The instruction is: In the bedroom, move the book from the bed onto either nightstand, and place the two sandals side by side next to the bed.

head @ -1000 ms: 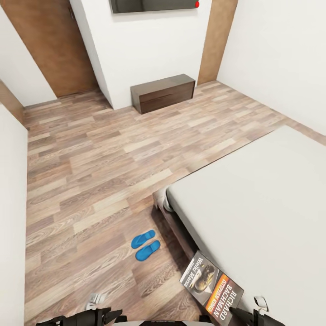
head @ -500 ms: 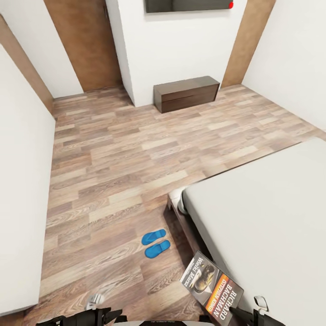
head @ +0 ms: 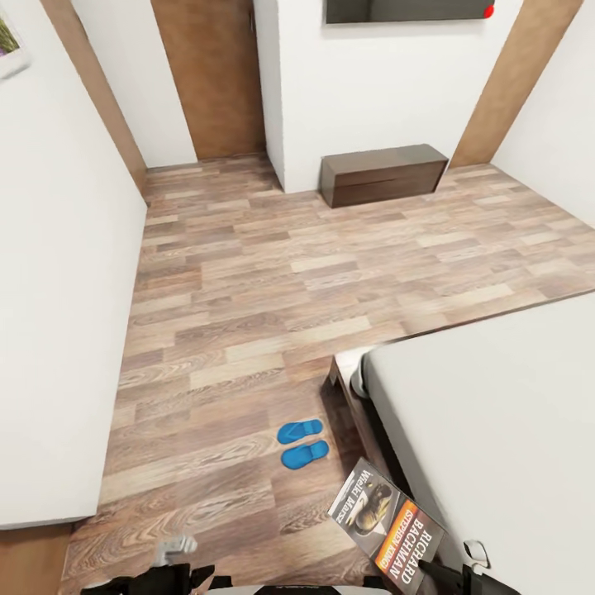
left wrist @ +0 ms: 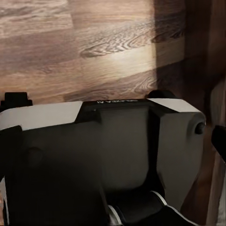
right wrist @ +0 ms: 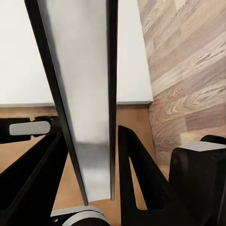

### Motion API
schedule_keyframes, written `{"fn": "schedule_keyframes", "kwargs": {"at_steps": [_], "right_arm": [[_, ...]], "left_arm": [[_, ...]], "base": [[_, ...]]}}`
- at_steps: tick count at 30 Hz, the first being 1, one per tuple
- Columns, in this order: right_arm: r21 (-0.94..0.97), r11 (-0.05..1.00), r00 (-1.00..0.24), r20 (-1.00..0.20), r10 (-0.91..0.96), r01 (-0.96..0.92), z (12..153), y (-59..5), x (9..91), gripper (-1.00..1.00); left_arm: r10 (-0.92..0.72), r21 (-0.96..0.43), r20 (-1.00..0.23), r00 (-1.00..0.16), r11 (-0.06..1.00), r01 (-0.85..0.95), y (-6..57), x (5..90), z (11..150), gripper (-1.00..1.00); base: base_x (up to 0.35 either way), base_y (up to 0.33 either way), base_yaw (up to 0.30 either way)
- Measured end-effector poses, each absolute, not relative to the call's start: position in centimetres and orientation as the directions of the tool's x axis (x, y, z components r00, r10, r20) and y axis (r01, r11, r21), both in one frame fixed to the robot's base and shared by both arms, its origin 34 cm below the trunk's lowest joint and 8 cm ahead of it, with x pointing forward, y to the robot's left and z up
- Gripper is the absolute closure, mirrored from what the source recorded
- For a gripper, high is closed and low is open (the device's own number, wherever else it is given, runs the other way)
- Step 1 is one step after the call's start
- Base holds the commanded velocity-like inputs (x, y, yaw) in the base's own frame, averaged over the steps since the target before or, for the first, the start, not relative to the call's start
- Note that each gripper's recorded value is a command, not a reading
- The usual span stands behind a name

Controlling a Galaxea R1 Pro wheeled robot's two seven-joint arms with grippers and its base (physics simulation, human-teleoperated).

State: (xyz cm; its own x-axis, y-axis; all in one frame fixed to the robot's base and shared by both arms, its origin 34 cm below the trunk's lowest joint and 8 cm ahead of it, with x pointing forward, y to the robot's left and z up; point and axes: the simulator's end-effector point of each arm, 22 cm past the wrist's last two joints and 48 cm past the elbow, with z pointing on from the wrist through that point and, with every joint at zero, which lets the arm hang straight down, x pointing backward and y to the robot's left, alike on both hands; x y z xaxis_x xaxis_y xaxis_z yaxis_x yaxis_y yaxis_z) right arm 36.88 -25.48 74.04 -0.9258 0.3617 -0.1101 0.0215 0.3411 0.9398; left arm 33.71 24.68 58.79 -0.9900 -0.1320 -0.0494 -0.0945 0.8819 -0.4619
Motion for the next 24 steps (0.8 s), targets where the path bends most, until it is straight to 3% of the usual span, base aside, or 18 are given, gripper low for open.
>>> {"fn": "schedule_keyframes", "kwargs": {"at_steps": [9,19,24], "right_arm": [[0.894,0.442,-0.927,-0.108,0.359,0.067,71.6,-26.4,36.7,1.00],[0.885,0.460,-0.926,-0.112,0.361,0.072,71.2,-26.7,36.7,1.00],[0.846,0.525,-0.926,-0.113,0.359,0.100,69.7,-27.6,36.6,1.00]], "left_arm": [[0.123,-0.433,0.018,-0.992,0.895,0.103,22.3,28.0,58.1,-1.00],[0.132,-0.429,0.019,-0.991,0.896,0.111,22.4,27.9,58.1,-1.00],[0.130,-0.429,0.017,-0.991,0.897,0.111,22.4,28.0,58.0,-1.00]], "base": [[0.000,0.000,0.294],[0.000,0.000,0.294],[0.000,0.000,0.294]]}}
